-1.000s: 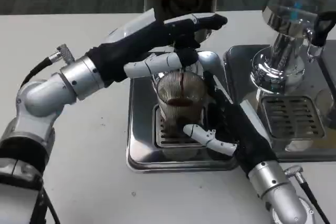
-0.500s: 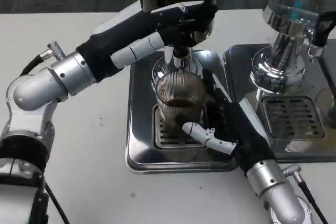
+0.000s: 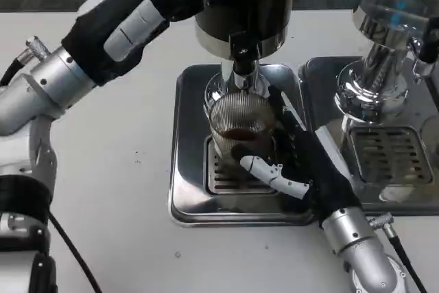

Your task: Grasp the cup under the faucet to collect the drink, then remove the cup.

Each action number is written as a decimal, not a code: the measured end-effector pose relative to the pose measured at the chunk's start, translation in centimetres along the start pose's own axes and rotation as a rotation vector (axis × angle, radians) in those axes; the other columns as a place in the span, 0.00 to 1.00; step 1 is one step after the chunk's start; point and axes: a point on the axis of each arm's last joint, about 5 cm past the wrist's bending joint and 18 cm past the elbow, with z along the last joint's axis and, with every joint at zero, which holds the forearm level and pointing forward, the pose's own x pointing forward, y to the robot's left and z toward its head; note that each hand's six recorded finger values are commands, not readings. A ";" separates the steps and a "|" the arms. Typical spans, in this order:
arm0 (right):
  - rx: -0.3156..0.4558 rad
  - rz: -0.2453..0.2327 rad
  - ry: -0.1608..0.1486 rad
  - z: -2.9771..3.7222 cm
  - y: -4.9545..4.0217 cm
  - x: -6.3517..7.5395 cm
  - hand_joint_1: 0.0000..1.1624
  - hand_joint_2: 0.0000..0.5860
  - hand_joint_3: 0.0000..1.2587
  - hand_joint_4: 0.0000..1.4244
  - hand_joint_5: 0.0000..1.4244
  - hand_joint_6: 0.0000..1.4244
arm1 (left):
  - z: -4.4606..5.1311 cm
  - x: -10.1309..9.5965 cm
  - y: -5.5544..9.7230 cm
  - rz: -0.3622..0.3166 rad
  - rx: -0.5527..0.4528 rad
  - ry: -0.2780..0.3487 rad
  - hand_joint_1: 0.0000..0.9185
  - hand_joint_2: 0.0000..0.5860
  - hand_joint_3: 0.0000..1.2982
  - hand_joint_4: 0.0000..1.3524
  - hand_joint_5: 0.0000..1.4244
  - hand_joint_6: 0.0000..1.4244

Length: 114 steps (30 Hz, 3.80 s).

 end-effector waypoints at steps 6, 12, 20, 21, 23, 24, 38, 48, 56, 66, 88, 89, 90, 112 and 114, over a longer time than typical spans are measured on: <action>0.006 -0.010 -0.003 -0.01 0.15 0.0 0.56 0.38 0.00 0.00 0.00 0.06 | 0.60 -1.6 0.4 0.114 -0.086 -0.081 0.00 0.17 0.39 0.42 0.41 0.32; -0.023 -0.016 -0.010 -0.01 0.17 0.0 0.56 0.38 0.00 0.00 0.00 0.05 | 0.29 -4.4 0.1 0.195 -0.088 -0.015 0.00 0.16 0.38 0.39 0.39 0.29; -0.079 -0.009 -0.011 -0.08 -0.09 -0.1 0.55 0.38 0.00 0.00 0.00 0.05 | -1.41 -8.6 -1.5 0.245 -0.101 0.215 0.00 0.16 0.37 0.37 0.37 0.29; -0.082 -0.008 -0.011 -0.09 -0.10 -0.1 0.55 0.38 0.00 0.00 0.00 0.05 | -1.53 -8.9 -1.6 0.243 -0.099 0.230 0.00 0.16 0.37 0.37 0.37 0.29; -0.092 -0.003 -0.011 -0.09 -0.11 -0.1 0.55 0.38 0.00 0.00 0.00 0.05 | -1.96 -9.7 -2.2 0.258 -0.109 0.267 0.00 0.16 0.36 0.37 0.37 0.29; -0.093 -0.004 -0.011 -0.09 -0.12 -0.1 0.55 0.38 0.00 0.00 0.00 0.05 | -2.11 -10.0 -2.4 0.264 -0.115 0.281 0.00 0.16 0.36 0.37 0.37 0.29; -0.142 -0.040 -0.006 0.17 0.65 0.4 0.57 0.36 0.00 0.00 0.06 0.14 | -3.50 -12.6 -4.6 0.308 -0.169 0.445 0.00 0.20 0.36 0.37 0.37 0.29; -0.189 -0.067 0.009 0.53 1.45 1.3 0.61 0.34 0.00 0.04 0.16 0.29 | -3.56 -13.1 -4.9 0.325 -0.170 0.460 0.00 0.21 0.37 0.38 0.36 0.28; -0.232 -0.083 0.010 0.72 1.76 1.7 0.63 0.35 0.14 0.17 0.28 0.43 | -3.64 -13.5 -5.2 0.333 -0.179 0.474 0.00 0.22 0.37 0.39 0.37 0.28; -0.273 -0.153 -0.019 0.61 2.52 1.5 0.67 0.35 0.35 0.39 0.50 0.75 | -3.66 -13.6 -5.2 0.340 -0.181 0.479 0.00 0.22 0.38 0.39 0.38 0.28; -0.296 -0.377 -0.083 -1.31 3.73 -2.2 0.69 0.32 0.50 0.53 0.67 0.90 | -3.82 -13.7 -5.4 0.348 -0.186 0.489 0.00 0.25 0.38 0.40 0.39 0.28; -0.296 -0.389 -0.092 -1.29 3.63 -2.4 0.69 0.31 0.50 0.53 0.67 0.90 | -3.84 -13.6 -5.5 0.345 -0.186 0.490 0.00 0.25 0.38 0.40 0.39 0.28; -0.296 -0.399 -0.097 -1.24 3.55 -2.6 0.70 0.31 0.50 0.53 0.67 0.91 | -3.86 -13.6 -5.5 0.344 -0.186 0.489 0.00 0.25 0.38 0.40 0.39 0.28; -0.310 -0.479 -0.176 1.05 1.27 -8.6 0.79 0.22 0.54 0.54 0.69 0.95 | -2.97 -11.3 -5.6 0.128 0.028 0.400 0.00 0.21 0.21 0.12 0.11 0.15; -0.315 -0.464 -0.178 1.41 1.12 -9.3 0.79 0.21 0.54 0.54 0.69 0.95 | -2.28 -11.1 -5.4 0.079 0.104 0.362 0.00 0.21 0.19 0.11 0.10 0.14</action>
